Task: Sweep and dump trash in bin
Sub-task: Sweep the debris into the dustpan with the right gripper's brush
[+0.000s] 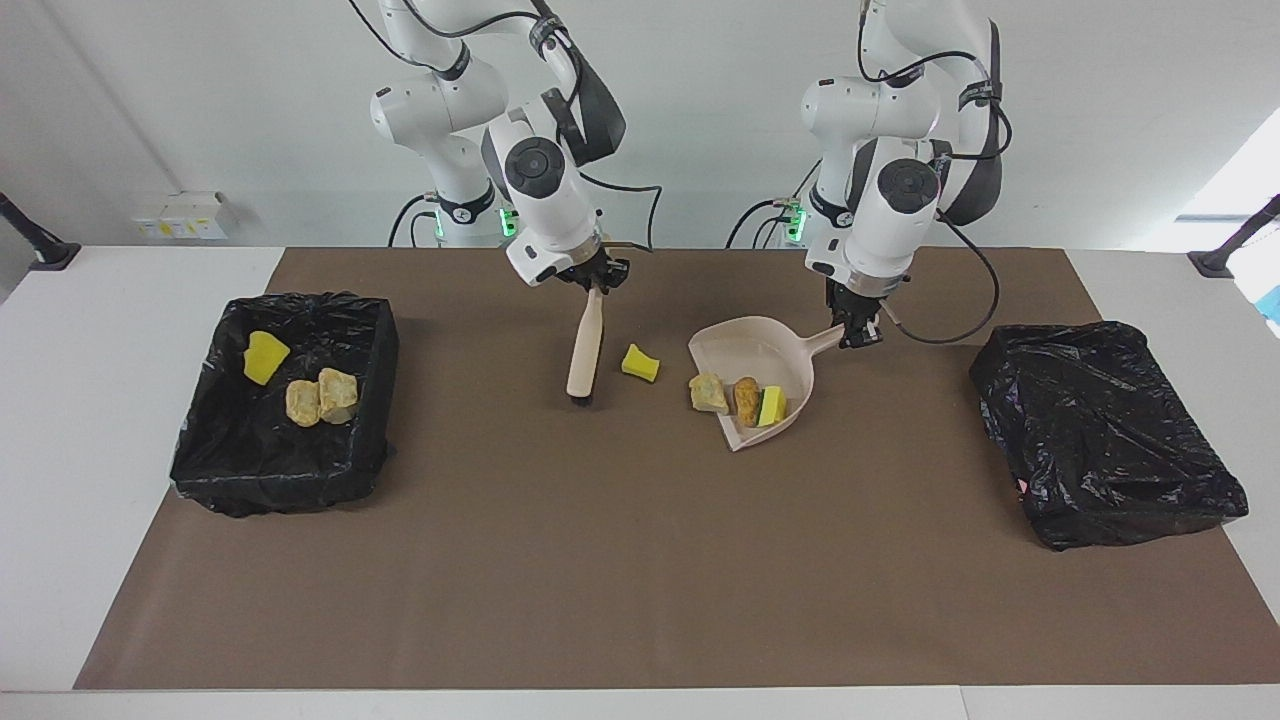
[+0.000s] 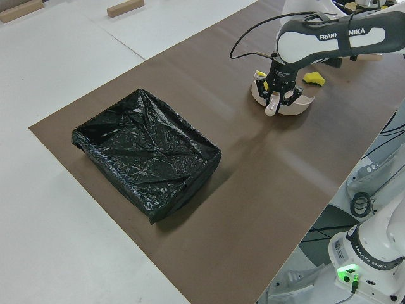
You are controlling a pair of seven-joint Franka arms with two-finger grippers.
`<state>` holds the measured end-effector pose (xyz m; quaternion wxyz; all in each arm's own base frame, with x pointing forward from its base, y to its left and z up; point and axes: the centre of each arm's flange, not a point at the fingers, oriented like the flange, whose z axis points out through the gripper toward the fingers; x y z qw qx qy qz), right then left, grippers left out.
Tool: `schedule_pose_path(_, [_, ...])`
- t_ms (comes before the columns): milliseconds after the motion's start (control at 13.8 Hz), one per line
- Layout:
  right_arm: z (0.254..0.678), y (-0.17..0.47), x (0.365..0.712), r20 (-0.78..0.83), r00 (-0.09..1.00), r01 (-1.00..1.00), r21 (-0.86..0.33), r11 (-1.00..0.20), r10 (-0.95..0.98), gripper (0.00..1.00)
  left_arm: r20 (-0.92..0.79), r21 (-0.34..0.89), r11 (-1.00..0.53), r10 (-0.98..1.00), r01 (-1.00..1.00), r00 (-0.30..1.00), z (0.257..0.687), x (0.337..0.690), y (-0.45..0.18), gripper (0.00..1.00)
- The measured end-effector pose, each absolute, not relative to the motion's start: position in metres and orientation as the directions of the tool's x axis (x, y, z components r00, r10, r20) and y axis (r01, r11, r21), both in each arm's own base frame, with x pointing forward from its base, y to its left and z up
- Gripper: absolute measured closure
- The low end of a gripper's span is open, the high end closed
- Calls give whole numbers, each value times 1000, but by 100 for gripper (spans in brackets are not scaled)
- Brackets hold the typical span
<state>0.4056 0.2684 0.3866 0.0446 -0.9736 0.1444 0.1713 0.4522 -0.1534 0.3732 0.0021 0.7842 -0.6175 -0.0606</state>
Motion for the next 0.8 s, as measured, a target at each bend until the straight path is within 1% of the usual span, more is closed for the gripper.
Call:
schedule_pose_path(72, [382,275,387,-341,891,-325,-16,-946,-300,74,-93,78,-238,-969,-968,230,373,452,-153,68])
schedule_pose_path(217, [363,302,349,-293,898,-347,-14,-938,-328,74,-93,79,-238,-969,-968,231,373,452,-153,68])
schedule_pose_path(289, [351,316,335,-267,910,-336,-26,-942,-317,74,-93,79,-238,-969,-968,231,373,452,-153,68])
schedule_pose_path(362, [344,324,329,-250,923,-310,-38,-950,-291,74,-93,79,-239,-968,-968,231,373,452,-153,68])
schedule_pose_path(506, [337,330,341,-231,952,-221,-68,-973,-200,74,-93,79,-239,-968,-968,232,373,452,-153,68])
schedule_pose_path(795, [340,350,395,-183,983,-15,-144,-989,12,74,-93,79,-239,-968,-968,232,373,452,-153,68])
